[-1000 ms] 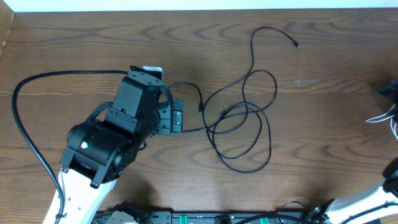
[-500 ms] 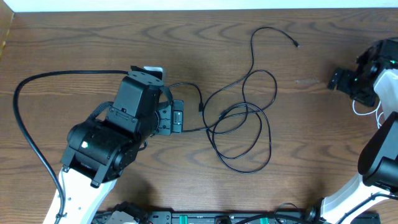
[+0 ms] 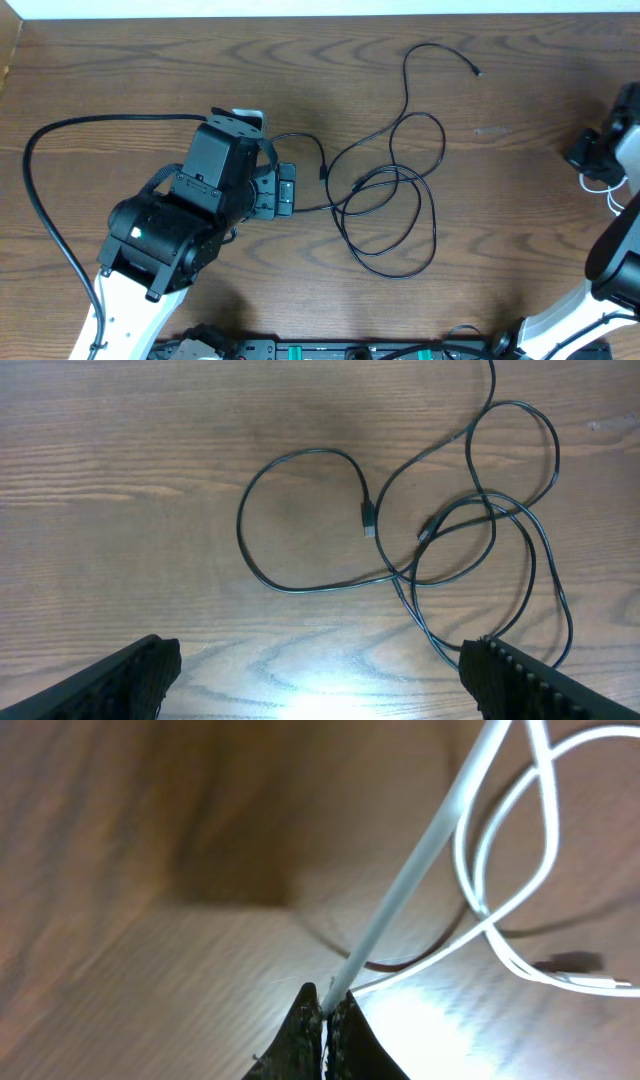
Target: Untangle cables
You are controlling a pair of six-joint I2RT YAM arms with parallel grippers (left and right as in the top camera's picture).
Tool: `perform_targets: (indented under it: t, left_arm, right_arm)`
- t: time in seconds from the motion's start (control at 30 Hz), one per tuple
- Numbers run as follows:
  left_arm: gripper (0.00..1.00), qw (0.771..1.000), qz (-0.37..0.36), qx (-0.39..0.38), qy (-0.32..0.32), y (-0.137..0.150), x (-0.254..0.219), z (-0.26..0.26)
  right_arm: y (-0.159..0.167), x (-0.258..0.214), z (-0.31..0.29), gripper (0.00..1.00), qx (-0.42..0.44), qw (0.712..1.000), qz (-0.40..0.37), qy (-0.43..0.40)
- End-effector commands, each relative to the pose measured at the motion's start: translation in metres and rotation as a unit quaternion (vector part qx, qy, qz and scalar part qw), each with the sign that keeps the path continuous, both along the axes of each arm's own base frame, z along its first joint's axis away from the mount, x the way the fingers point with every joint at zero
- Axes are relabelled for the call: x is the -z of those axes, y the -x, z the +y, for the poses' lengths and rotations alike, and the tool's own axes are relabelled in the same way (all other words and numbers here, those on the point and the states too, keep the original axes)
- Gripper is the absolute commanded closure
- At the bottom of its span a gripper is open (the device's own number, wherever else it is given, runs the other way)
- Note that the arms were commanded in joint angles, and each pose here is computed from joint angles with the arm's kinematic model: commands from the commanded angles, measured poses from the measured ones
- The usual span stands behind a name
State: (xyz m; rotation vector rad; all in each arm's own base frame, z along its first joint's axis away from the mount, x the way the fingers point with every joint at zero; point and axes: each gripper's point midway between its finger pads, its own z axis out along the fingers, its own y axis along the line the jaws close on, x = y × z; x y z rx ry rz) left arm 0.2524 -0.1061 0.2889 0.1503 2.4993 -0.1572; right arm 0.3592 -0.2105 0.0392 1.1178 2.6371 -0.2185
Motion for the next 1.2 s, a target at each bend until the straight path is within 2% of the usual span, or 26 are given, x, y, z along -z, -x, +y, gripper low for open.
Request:
perform_targets:
  t: [0.0,0.27,0.4,0.5,0.53,0.57,0.6,0.63,0.67,0.7,0.8,0.93,1.03,1.17]
  left_arm:
    - [0.05,1.0,-0.005,0.008,-0.002,0.0,-0.005,-0.001]
    - [0.05,1.0,-0.005,0.008,-0.002,0.0,-0.005,-0.001]
    - [0.05,1.0,-0.005,0.008,-0.002,0.0,-0.005,-0.001]
    - [0.05,1.0,-0.005,0.008,-0.002,0.0,-0.005,-0.001]
    - [0.05,1.0,-0.005,0.008,-0.002,0.0,-0.005,-0.001]
    - [0.05,1.0,-0.005,0.008,-0.002,0.0,-0.005,-0.001]
    - [0.05,1.0,-0.005,0.008,-0.002,0.0,-0.005,-0.001]
    - [0.05,1.0,-0.005,0.008,-0.002,0.0,-0.005,-0.001]
    - [0.05,1.0,-0.005,0.008,-0.002,0.0,-0.005,-0.001]
    - [0.05,1.0,-0.005,0.008,-0.002,0.0,-0.005,-0.001]
    - [0.05,1.0,-0.005,0.008,-0.002,0.0,-0.005,-0.001]
    - [0.05,1.0,-0.006,0.008,-0.002,0.0,-0.005,-0.001]
    - [0.05,1.0,-0.007,0.008,-0.002,-0.001,-0.005,-0.001]
    - [0.05,1.0,-0.01,0.013,-0.004,-0.001,-0.006,-0.001]
  right_arm:
    - [0.02,-0.003,-0.034,0.99,0.055,0.998,-0.009,-0.001]
    - [0.046,-0.022,-0.103,0.99,0.142,0.977,-0.133,-0.082]
    - [0.065,-0.034,-0.133,0.99,0.188,0.949,-0.215,-0.131]
    - [0.071,-0.04,-0.136,0.99,0.223,0.927,-0.248,-0.172]
    - [0.072,-0.041,-0.136,0.87,0.223,0.924,-0.253,-0.179]
    - [0.077,-0.039,-0.134,0.56,0.232,0.923,-0.246,-0.186]
    - [0.094,-0.028,-0.131,0.34,0.282,0.918,-0.206,-0.189]
    - [0.119,-0.015,-0.126,0.21,0.355,0.905,-0.146,-0.184]
    - [0.132,-0.011,-0.124,0.15,0.385,0.899,-0.118,-0.174]
    - [0.144,-0.007,-0.124,0.01,0.417,0.889,-0.094,-0.161]
    - [0.16,-0.003,-0.111,0.01,0.464,0.867,-0.056,-0.171]
    - [0.142,-0.006,-0.099,0.01,0.413,0.883,-0.074,-0.208]
    - [0.093,-0.019,-0.076,0.03,0.287,0.91,-0.139,-0.265]
    - [0.028,-0.042,-0.025,0.05,0.086,0.923,-0.21,-0.311]
